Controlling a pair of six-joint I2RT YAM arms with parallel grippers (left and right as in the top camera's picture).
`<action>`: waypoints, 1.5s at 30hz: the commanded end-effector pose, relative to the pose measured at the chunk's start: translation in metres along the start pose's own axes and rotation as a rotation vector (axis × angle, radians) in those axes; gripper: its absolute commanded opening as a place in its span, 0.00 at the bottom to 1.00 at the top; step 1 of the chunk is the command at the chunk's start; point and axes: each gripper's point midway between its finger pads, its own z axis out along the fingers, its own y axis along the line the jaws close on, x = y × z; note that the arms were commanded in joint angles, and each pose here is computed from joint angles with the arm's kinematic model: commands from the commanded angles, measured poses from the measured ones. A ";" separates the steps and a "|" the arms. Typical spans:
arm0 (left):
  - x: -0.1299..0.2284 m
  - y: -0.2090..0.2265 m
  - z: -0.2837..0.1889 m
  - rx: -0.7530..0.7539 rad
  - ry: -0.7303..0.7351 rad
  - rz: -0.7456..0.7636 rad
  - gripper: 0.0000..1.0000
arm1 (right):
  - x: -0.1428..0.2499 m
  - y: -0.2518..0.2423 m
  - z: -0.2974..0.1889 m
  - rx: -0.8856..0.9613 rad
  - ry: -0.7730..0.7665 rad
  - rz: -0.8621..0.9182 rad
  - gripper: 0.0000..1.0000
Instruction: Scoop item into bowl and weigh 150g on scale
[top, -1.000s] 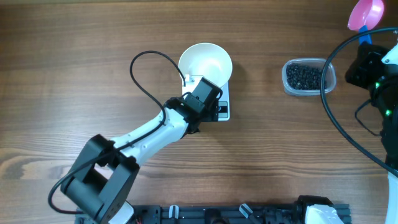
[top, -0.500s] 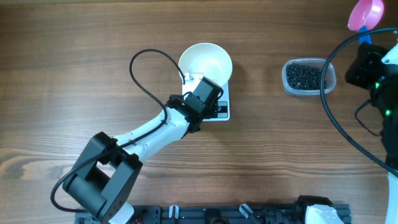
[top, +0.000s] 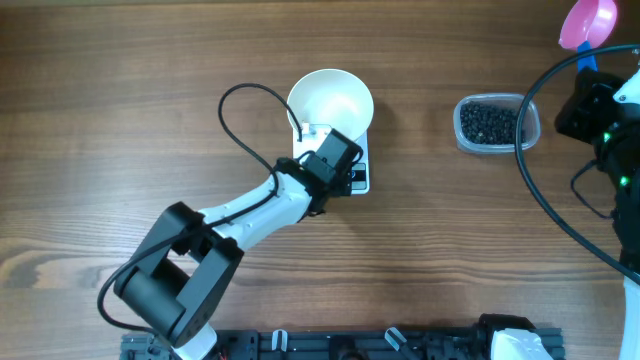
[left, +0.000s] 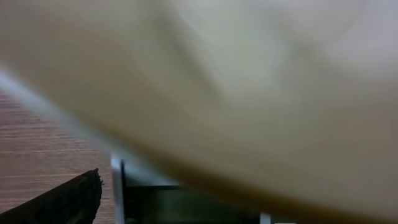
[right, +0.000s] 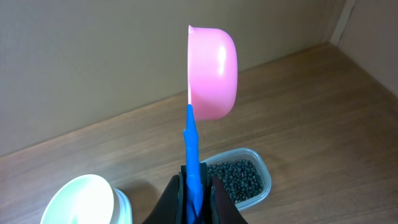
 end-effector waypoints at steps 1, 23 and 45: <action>0.000 -0.006 0.000 0.005 -0.002 0.023 1.00 | -0.008 0.002 -0.005 -0.011 -0.022 -0.016 0.04; 0.000 0.001 0.001 -0.022 0.000 0.016 1.00 | -0.008 0.002 -0.005 -0.011 -0.021 -0.016 0.04; -0.012 -0.006 -0.012 0.031 -0.030 -0.002 1.00 | -0.006 0.001 -0.005 -0.009 -0.014 -0.016 0.04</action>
